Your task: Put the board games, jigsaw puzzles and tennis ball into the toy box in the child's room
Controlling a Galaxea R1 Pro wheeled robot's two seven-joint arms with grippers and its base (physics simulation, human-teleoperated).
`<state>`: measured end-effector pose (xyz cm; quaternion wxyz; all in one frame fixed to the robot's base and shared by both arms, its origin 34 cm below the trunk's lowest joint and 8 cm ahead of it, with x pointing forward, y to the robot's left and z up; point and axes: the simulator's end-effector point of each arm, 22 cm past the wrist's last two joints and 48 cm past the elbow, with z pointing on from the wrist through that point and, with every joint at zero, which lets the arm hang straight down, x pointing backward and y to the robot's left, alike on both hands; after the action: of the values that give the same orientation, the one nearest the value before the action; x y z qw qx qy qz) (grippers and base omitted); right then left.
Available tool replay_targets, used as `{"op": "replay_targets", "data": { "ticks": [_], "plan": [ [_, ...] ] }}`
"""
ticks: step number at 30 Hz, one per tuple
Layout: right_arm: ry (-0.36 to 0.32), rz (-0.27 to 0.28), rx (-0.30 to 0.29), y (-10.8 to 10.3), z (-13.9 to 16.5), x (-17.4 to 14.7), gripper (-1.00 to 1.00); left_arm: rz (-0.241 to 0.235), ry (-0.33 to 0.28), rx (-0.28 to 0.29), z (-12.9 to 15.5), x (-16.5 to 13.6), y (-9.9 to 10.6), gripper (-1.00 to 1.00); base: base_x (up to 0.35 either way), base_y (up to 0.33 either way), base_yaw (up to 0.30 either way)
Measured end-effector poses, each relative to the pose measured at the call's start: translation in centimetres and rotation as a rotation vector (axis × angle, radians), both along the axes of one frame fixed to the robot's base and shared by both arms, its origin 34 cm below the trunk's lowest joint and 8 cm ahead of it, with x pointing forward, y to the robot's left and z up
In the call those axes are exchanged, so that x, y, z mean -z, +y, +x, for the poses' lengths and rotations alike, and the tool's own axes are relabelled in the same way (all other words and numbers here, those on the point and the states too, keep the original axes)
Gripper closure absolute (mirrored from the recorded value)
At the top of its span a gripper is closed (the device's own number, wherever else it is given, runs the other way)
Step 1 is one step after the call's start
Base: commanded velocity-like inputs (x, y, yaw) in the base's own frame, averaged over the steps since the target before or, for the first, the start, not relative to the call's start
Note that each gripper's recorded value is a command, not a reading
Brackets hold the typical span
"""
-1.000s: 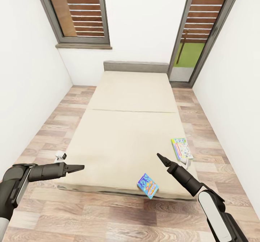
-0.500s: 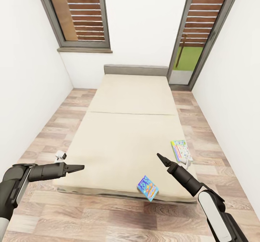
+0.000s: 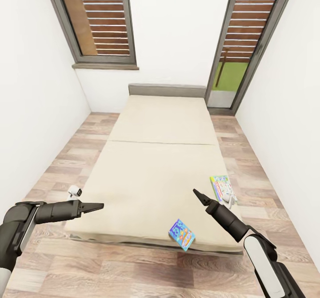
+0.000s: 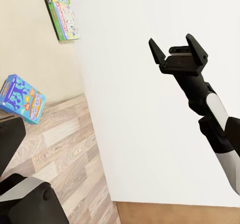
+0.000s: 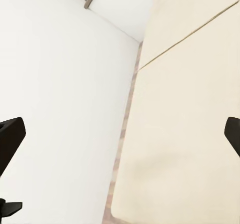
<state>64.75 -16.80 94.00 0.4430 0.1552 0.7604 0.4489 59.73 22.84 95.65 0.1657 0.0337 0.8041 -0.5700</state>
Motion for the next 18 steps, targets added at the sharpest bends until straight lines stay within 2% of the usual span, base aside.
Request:
{"op": "replay_targets", "data": {
  "ticks": [18],
  "plan": [
    [-0.024, 0.0, 0.001, -0.1, 0.1, -1.4, -1.0, 0.001, -0.031, -0.001, 0.1, -1.5, 0.1, -1.0, 0.0, 0.0, 0.0]
  ]
}}
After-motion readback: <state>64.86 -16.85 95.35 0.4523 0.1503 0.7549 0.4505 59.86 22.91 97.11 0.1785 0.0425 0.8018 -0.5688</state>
